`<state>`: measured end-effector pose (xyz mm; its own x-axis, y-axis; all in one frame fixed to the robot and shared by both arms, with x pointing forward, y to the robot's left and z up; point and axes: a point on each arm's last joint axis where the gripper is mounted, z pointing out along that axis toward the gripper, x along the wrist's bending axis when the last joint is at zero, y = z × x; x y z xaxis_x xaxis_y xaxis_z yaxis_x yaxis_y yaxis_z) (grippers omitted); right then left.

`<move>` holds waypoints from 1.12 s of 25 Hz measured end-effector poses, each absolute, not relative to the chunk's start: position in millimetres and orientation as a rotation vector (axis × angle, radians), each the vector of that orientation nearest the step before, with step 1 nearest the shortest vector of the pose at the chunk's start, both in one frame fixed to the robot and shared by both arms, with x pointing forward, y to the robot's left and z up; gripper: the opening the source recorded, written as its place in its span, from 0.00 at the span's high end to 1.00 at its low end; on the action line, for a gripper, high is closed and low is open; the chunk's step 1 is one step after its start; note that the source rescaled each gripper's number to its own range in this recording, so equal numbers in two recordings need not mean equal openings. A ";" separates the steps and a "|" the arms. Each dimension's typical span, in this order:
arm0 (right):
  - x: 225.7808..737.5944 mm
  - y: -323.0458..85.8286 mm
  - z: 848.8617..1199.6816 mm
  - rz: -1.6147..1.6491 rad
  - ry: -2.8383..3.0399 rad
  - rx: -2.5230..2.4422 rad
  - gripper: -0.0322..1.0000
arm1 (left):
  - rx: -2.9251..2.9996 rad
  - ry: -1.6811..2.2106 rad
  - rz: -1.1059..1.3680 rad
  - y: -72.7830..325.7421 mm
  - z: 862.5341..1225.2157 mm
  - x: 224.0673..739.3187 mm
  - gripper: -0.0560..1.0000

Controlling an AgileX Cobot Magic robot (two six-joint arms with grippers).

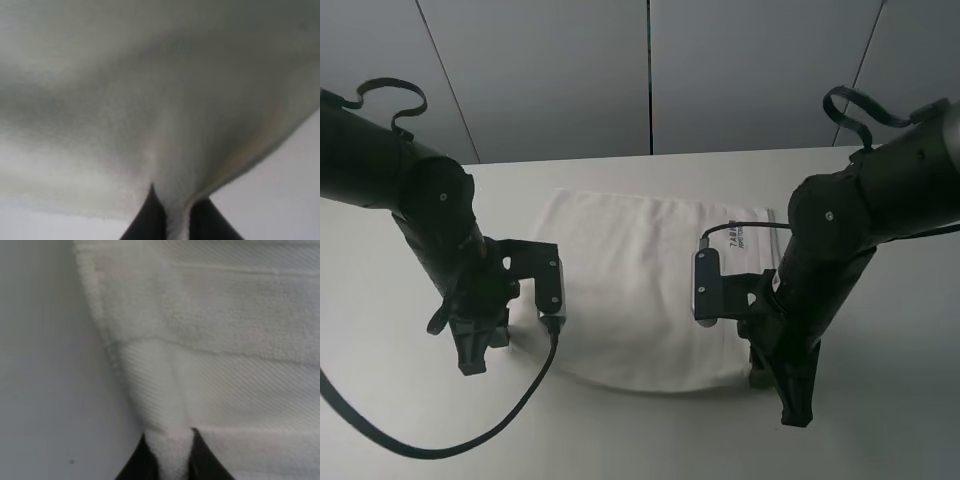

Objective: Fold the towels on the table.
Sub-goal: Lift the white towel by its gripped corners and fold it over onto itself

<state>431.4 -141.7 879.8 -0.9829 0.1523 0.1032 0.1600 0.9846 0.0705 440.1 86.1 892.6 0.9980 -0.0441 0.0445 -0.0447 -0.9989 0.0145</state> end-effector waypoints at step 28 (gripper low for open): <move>424.0 -158.5 964.0 -0.382 -3.000 -1.213 0.97 | 2.771 0.752 0.210 83.3 947.9 441.0 0.94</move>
<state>424.0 -158.5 964.0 -0.7170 0.6968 -0.0199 0.6696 0.6963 0.2583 441.0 83.3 947.9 0.8553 0.5134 0.0699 0.4756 -0.8314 0.2873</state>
